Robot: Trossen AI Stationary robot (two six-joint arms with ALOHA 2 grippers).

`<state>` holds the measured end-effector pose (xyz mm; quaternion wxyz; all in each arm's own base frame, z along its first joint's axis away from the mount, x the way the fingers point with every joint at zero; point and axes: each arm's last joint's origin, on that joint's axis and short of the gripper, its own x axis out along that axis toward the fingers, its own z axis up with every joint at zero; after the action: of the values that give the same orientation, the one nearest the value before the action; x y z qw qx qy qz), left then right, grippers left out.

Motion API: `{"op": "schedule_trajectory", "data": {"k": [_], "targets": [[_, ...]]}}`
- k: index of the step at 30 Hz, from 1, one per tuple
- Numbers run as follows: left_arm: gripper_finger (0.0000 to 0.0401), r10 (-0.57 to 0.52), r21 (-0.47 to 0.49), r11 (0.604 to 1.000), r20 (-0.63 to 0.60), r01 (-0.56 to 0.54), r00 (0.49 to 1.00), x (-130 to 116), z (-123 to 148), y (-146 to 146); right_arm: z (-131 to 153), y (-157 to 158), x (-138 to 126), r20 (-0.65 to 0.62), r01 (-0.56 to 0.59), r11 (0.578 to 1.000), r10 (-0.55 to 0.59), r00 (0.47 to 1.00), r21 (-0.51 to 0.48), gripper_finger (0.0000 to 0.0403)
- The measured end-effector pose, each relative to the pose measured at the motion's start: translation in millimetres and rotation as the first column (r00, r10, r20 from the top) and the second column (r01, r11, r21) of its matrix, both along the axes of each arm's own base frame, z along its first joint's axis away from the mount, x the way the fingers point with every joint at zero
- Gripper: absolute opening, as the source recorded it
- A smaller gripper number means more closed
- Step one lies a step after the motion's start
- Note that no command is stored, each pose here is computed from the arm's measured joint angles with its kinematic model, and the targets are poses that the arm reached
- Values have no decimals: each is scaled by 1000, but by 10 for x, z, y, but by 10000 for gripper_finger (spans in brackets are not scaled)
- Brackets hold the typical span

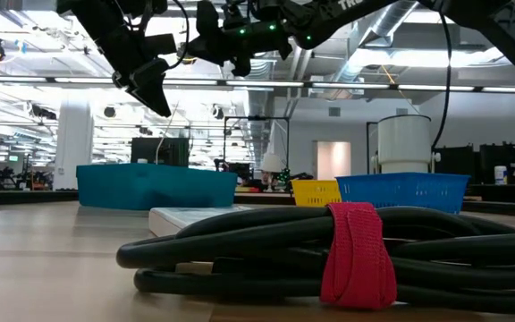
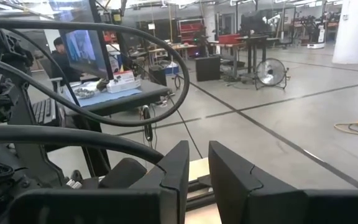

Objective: Pick and place items into bin
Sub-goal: Put the black charger cable into the dark blue bin

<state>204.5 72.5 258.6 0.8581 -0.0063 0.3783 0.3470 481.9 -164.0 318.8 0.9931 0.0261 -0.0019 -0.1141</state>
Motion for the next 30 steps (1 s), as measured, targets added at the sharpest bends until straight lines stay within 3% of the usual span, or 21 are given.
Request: {"op": "schedule_trajectory", "data": {"k": [6, 10, 14, 21, 25, 30], "targets": [[119, 0, 0, 1000, 0, 0, 1000, 0, 0, 0, 27, 7, -13, 1, -2, 1000, 2, 1000, 0, 57], [119, 1, 0, 1000, 0, -1, 1000, 0, 0, 2, 236, 47, -131, 0, -3, 1000, 3, 1000, 0, 57], [119, 1, 0, 1000, 0, -1, 1000, 0, 0, 2, 573, 137, -392, -57, -4, 1000, 3, 998, -16, 56], [119, 0, 0, 1000, 0, 0, 1000, 0, 0, 1, 1174, 509, -1120, -236, -37, 999, 36, 971, 0, 56], [119, 0, 0, 1000, 0, 0, 1000, 0, 0, 1, 1265, 865, -1478, -402, -99, 993, 116, 908, 64, 56], [119, 0, 0, 1000, 0, 0, 1000, 0, 0, 1, 1095, 1374, -1665, -618, -157, 964, 259, 742, 215, 56]]}}
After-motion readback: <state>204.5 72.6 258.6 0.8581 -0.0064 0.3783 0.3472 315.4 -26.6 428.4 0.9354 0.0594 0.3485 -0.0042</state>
